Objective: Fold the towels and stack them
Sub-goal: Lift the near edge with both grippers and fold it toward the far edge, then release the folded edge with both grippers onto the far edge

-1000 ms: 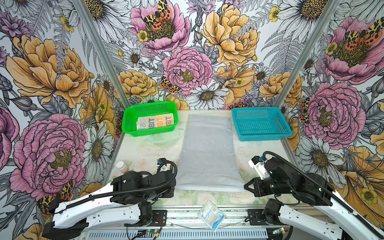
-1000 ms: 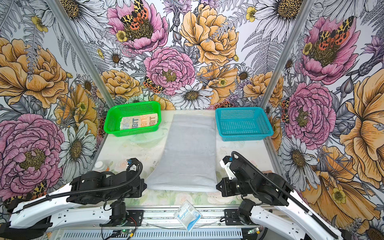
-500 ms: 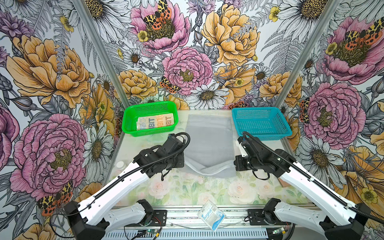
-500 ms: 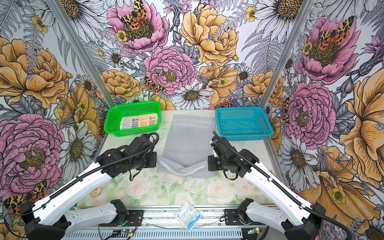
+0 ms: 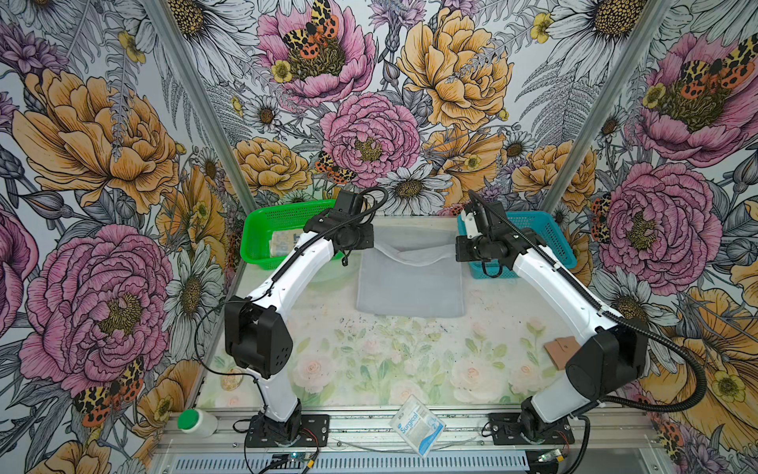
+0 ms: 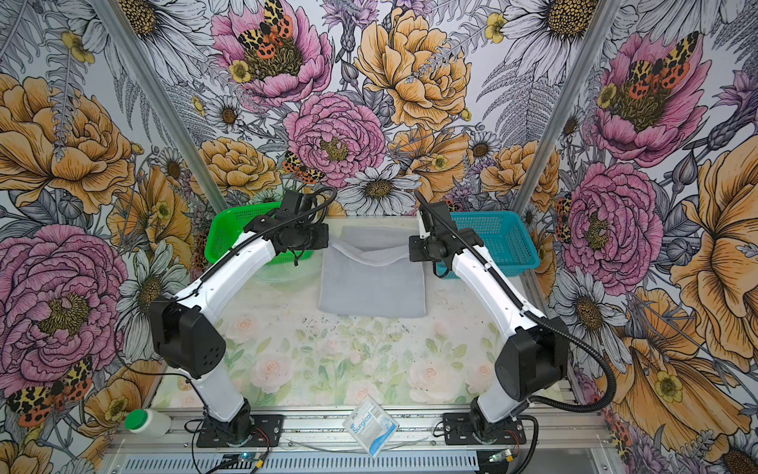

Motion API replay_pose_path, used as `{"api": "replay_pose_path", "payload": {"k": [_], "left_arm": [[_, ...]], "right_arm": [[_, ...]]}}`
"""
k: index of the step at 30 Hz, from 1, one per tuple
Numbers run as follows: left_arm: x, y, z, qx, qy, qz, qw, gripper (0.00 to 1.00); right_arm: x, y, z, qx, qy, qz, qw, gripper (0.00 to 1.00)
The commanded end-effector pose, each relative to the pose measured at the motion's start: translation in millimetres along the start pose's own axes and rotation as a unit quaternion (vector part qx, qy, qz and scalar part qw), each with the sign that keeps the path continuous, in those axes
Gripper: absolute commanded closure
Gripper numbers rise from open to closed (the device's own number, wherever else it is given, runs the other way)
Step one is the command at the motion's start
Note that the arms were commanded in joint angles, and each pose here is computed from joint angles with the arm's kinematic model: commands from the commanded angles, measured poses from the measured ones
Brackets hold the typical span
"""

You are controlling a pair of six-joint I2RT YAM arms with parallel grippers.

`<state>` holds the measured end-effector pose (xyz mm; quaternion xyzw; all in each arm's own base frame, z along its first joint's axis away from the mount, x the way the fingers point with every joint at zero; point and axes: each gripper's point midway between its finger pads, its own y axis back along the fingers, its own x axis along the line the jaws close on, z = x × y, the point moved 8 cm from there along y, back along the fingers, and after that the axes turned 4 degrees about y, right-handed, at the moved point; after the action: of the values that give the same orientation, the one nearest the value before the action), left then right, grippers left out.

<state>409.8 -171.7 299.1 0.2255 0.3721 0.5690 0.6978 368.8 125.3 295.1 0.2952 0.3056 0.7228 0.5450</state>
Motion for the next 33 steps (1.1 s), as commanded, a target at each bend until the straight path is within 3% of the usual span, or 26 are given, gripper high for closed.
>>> {"api": "replay_pose_path", "payload": {"k": [1, 14, 33], "left_arm": [[-3.8, -17.9, 23.5, -0.019, -0.019, -0.015, 1.0, 1.0], [9.5, -84.1, 73.1, -0.047, -0.006, -0.015, 0.999, 1.0], [29.2, -162.4, 95.2, -0.068, -0.001, -0.052, 0.996, 1.0]], "right_arm": [[-11.7, -11.6, 26.3, -0.027, 0.014, 0.003, 1.0, 1.0], [-40.0, -63.2, 60.0, -0.03, -0.005, 0.006, 1.0, 1.0], [-68.5, -137.3, 91.5, -0.033, -0.014, -0.011, 0.999, 1.0]]}}
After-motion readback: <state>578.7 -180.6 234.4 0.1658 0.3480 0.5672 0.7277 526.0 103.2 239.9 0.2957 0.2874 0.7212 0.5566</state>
